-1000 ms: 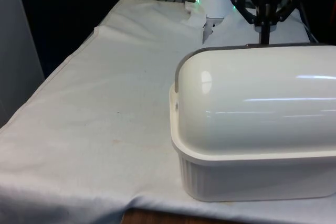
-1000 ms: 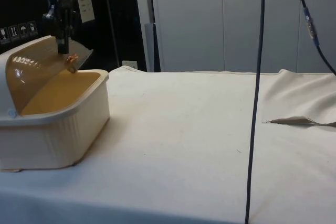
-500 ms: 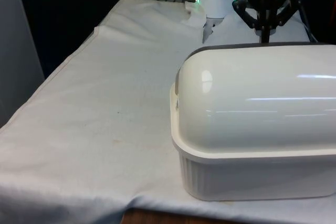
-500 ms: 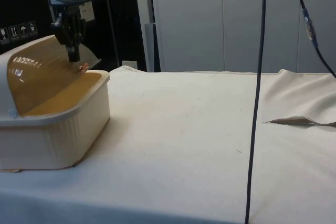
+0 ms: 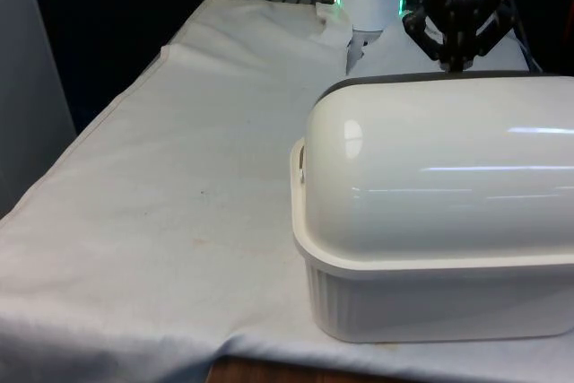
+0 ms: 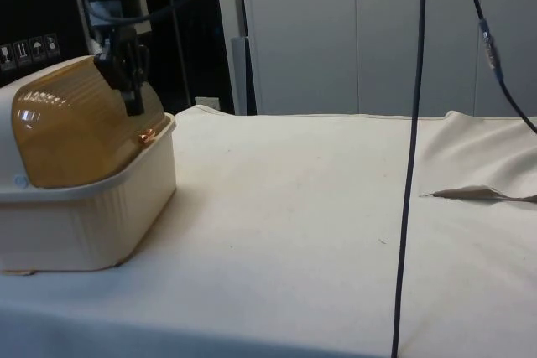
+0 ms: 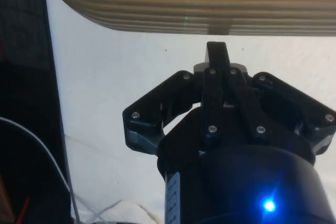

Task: Open the lid, then close it.

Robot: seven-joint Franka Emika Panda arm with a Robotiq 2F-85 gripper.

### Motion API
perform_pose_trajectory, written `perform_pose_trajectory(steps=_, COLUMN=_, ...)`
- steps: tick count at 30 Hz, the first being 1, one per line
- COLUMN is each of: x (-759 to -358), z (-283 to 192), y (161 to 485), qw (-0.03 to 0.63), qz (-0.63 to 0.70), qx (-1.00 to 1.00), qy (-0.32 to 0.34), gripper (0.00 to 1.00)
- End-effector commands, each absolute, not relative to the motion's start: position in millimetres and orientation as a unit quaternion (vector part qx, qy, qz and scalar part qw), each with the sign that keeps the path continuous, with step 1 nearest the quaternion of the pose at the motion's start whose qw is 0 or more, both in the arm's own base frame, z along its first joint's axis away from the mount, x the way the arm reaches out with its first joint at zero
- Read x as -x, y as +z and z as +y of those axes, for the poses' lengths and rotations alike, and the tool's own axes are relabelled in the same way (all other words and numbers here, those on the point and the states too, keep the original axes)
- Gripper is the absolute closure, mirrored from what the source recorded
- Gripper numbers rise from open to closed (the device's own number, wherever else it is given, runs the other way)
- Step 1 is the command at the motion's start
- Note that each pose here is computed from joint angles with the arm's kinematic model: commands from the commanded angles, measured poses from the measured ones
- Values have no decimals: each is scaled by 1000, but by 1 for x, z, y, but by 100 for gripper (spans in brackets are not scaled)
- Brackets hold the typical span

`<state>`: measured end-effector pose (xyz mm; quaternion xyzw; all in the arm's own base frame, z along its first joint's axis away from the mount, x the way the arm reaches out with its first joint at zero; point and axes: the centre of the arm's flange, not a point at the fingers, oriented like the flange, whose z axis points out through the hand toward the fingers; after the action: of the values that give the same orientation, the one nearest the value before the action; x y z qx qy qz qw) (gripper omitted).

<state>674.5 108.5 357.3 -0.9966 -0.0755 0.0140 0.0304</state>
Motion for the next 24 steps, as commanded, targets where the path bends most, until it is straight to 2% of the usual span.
perform_pose_trajectory(steps=1, x=-672, z=110, y=354, qw=33, qz=-74, qx=996, qy=21, gripper=100)
perform_pose_trajectory(steps=10, x=-667, z=110, y=346, qw=30, qz=-77, qx=996, qy=33, gripper=100)
perform_pose_trajectory(steps=24, x=-634, z=109, y=351, qw=31, qz=-80, qx=996, qy=18, gripper=100)
